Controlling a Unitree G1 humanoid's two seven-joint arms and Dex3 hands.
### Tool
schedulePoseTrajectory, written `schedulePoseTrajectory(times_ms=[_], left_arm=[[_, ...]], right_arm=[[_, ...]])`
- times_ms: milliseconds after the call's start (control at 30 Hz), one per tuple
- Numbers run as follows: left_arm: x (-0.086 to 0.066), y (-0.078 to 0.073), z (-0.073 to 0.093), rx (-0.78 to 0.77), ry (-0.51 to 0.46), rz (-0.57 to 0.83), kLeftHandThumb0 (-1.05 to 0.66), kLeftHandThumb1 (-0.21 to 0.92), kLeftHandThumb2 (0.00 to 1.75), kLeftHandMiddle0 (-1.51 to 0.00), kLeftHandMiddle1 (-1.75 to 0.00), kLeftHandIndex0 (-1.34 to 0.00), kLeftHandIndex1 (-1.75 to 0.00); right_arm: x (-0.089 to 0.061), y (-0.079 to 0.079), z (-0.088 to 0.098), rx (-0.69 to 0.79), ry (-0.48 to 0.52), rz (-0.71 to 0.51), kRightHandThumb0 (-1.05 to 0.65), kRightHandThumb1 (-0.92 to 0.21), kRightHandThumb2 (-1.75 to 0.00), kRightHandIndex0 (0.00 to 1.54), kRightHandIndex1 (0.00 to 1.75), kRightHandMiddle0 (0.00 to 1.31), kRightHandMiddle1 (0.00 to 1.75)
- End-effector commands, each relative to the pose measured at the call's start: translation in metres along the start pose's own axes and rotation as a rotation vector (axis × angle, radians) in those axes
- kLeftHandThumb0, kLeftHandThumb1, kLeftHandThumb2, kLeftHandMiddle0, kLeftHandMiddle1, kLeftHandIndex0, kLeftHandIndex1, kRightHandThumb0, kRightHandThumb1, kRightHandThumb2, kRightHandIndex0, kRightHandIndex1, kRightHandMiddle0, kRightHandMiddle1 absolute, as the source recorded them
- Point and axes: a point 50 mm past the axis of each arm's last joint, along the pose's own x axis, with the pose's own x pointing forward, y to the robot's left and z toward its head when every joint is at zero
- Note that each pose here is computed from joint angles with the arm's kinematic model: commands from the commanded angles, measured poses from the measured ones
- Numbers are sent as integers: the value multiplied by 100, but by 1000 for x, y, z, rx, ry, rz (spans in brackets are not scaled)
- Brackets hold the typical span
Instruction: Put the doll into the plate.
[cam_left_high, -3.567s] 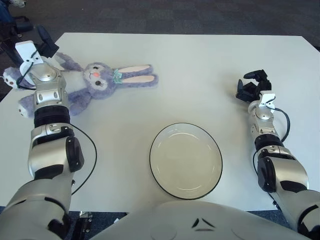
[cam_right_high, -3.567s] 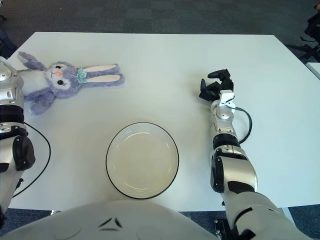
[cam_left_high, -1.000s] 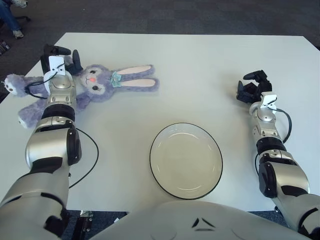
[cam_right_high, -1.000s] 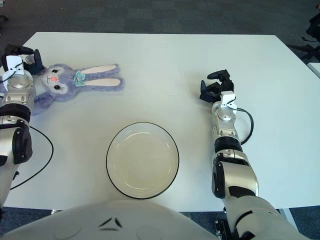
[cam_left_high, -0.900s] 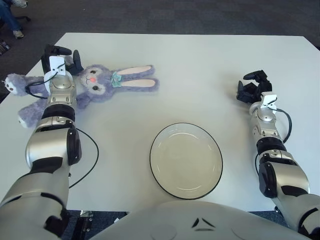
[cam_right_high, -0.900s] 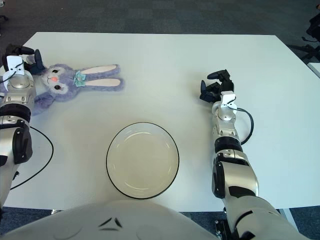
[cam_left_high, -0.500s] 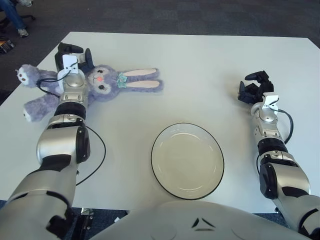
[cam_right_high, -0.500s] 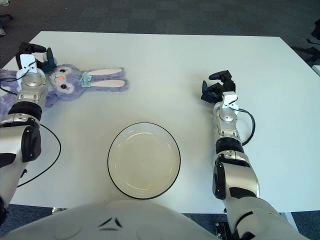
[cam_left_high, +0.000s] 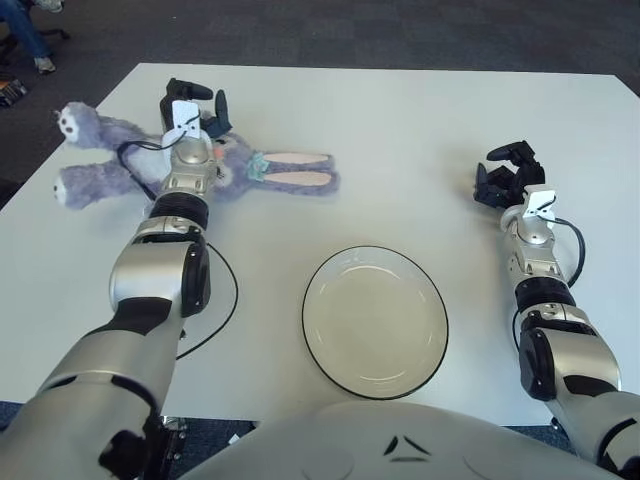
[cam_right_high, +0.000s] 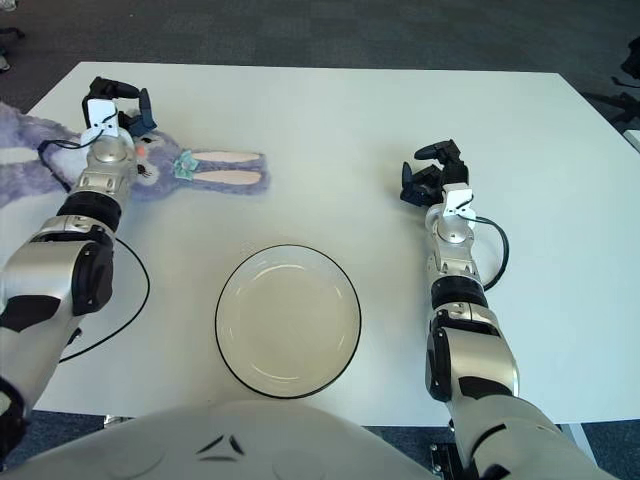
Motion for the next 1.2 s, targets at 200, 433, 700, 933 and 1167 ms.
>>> schedulePoseTrajectory(times_ms=[200,433,700,933,1167], left_arm=[[-12,-36,4,-51,29,-99,-41,55,102,-104,-175,-43,-175],[-24,-64,18,-77,-7,-155,-41,56,101,-102,-175,-43,-175],[-35,-84,24,-83,-28,-212,-41,56,101,-99,-175,-43,-175],[-46,-101,29,-108,-25,-247,-41,57,100,-103,-175,-42,-175],[-71,-132,27,-146,9,-359,-40,58,98,-108,-175,-41,-175]], right_arm=[[-6,2,-7,11,29,9,-1,-36,-122,71,155,33,174],[-6,2,-7,13,32,10,-1,-35,-123,71,156,33,174],[-7,3,-8,15,31,13,-1,-35,-123,71,156,34,174],[-7,2,-8,14,34,13,-1,-34,-124,71,156,34,174],[-8,2,-8,7,30,19,-1,-34,-124,71,155,34,174]])
